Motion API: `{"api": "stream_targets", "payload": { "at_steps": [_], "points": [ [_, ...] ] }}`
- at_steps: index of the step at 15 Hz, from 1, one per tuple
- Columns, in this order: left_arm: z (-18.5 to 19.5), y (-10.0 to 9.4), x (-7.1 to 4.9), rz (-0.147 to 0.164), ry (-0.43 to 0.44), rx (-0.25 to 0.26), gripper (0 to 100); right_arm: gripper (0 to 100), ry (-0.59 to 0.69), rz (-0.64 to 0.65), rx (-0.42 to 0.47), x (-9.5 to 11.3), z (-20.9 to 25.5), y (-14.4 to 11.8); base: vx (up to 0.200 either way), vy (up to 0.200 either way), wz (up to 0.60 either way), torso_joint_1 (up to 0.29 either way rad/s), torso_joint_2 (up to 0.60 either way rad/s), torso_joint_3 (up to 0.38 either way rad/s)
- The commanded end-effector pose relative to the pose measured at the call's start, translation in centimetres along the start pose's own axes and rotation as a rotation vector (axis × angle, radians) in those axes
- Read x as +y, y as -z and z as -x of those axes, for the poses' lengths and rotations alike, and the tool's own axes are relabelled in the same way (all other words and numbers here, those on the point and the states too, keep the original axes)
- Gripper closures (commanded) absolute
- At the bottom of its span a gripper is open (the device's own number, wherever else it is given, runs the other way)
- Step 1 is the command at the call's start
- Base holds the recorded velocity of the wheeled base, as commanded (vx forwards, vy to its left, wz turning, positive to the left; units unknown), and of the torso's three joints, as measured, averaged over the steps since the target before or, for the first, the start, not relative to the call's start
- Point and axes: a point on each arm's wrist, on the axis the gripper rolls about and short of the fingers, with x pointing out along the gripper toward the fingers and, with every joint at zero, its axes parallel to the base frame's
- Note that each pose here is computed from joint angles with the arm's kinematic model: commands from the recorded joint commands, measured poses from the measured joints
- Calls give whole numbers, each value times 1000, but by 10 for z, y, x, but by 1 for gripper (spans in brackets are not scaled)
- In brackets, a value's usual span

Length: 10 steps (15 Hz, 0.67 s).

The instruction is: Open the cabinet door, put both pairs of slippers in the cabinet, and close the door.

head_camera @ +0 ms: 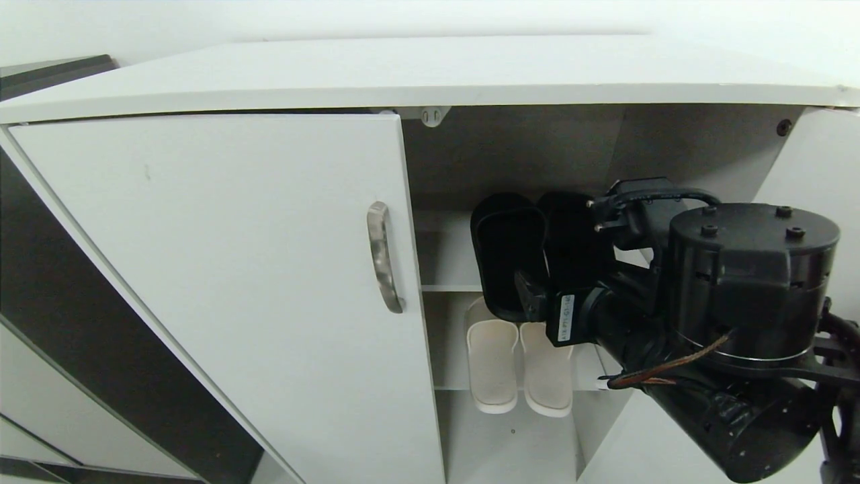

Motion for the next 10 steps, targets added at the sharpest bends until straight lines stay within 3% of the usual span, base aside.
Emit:
{"api": "stream_targets", "payload": {
  "at_steps": [1, 10],
  "points": [
    [0, 0, 0, 0, 1, 1, 100, 0, 1, 4, 4, 2, -2, 3, -200, 0, 0, 7, 2, 2],
    [0, 0, 0, 0, -1, 3, 100, 0, 4, 9, 11, 3, -5, 6, -200, 0, 0, 3, 4, 4]
  ]
}}
